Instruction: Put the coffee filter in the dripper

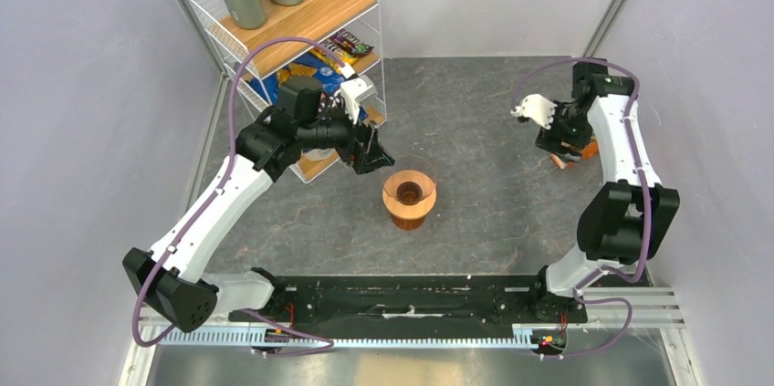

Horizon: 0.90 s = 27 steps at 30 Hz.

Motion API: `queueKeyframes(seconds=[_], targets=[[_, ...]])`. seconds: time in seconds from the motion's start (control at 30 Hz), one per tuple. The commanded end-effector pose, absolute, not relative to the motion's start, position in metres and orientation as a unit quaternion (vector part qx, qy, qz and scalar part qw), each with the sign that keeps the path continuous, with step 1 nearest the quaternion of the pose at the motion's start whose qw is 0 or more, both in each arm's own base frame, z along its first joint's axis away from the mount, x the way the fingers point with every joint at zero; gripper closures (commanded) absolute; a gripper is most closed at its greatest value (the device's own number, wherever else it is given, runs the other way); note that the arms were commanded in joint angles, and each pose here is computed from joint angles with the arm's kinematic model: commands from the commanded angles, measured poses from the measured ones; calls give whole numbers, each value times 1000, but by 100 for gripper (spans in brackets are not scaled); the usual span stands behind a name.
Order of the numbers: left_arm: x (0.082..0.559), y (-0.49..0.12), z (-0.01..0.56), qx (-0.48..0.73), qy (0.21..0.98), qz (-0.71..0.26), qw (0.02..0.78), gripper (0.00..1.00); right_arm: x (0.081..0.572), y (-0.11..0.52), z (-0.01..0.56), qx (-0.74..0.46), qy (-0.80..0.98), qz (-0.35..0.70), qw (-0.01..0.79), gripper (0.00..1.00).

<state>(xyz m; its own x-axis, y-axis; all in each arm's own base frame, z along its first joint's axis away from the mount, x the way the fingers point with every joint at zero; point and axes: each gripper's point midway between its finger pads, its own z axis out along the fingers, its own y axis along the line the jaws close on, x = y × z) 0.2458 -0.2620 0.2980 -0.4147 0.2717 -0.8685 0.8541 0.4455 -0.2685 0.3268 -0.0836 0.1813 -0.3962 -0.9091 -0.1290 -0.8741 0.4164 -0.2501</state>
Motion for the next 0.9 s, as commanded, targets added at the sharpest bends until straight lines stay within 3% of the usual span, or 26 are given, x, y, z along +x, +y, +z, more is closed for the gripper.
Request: queueKeyframes(seconds=[0.0, 0.33, 0.5, 0.87], targets=[[246, -259, 318, 373, 735, -369, 429, 11, 358, -102, 165, -590, 790, -119, 118, 23], [248, -258, 314, 369, 742, -365, 424, 11, 394, -127, 126, -612, 771, -156, 81, 30], [250, -256, 314, 365, 746, -357, 427, 11, 404, -133, 111, -621, 765, -155, 64, 45], [250, -252, 313, 362, 750, -349, 431, 11, 398, -123, 120, -644, 749, -137, 72, 93]])
